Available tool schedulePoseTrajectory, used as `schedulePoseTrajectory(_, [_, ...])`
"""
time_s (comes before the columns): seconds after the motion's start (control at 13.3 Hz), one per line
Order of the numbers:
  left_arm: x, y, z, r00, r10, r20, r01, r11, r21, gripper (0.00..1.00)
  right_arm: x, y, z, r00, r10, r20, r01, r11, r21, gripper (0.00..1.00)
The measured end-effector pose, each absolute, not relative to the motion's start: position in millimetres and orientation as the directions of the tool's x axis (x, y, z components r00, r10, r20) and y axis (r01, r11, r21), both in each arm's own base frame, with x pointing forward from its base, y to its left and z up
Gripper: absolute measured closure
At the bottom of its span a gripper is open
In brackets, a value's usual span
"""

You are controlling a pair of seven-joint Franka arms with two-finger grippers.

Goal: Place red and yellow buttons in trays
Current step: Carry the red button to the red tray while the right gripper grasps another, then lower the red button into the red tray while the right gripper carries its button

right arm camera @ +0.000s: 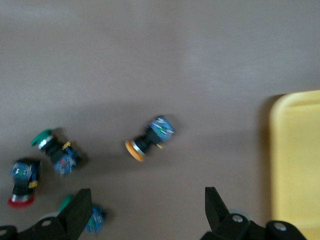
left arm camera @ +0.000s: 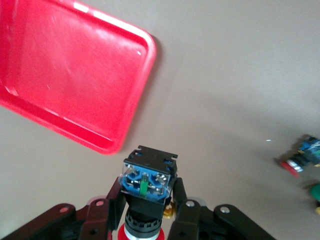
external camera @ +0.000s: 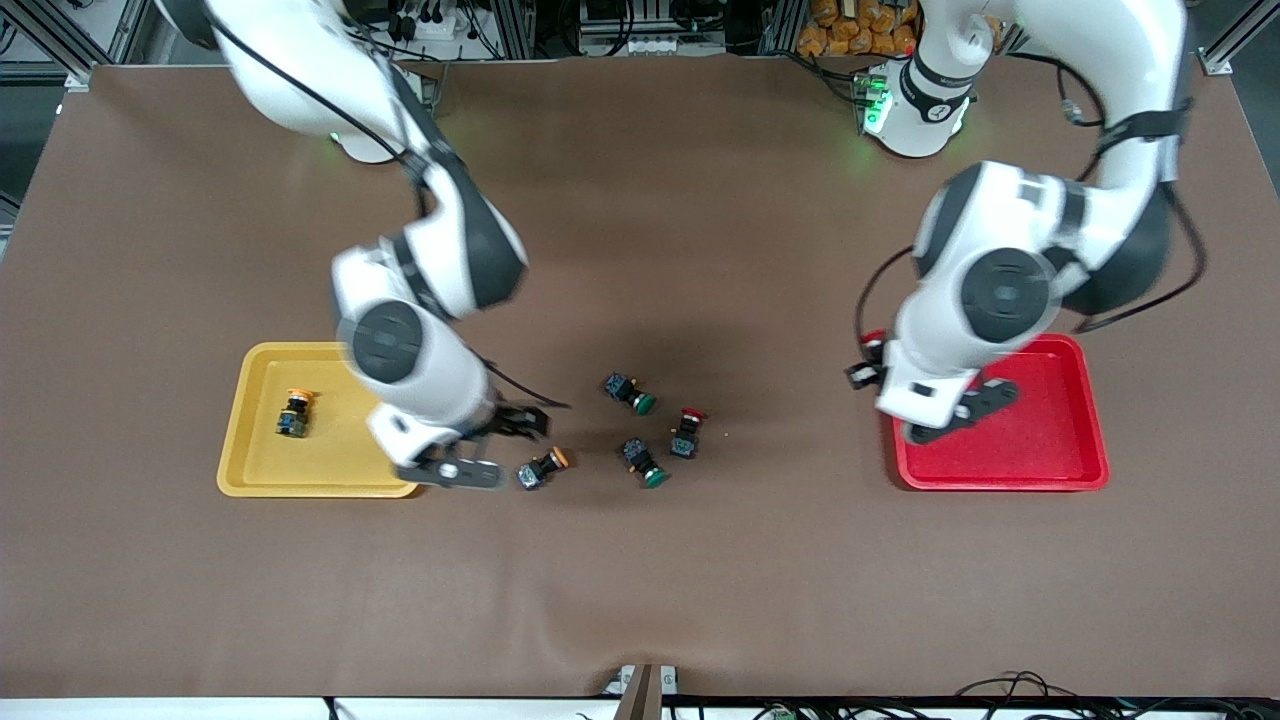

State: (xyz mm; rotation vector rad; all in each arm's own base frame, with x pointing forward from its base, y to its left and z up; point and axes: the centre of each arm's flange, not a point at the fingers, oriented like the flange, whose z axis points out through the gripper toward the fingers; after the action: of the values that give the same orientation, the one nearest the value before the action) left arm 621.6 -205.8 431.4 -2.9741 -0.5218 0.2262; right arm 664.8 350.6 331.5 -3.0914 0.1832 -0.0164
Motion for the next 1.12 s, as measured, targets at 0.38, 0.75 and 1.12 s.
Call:
schedulePoseTrajectory(0.38, [649,-85,424,0.964,0.22,-0.149,0.208,-0.974,-0.088,0.58,674,359,223,0.972,-0.23,0.052,-0.228,-0.973,-0.046,0.0])
schedulePoseTrajectory(0.75, [647,-25,341,0.986,0.153,-0.072,0.15,-0.988,-0.041,0.58,676,355,197,0.9,-0.434,0.049,-0.432,-0.9,-0.055,0.0])
schedulePoseTrajectory(1.12, [629,26,255,0.996,0.09,0.004,0.09,-0.996,-0.019,0.58,673,354,185,0.87,-0.492,0.037,-0.491,-0.87,-0.043,0.04])
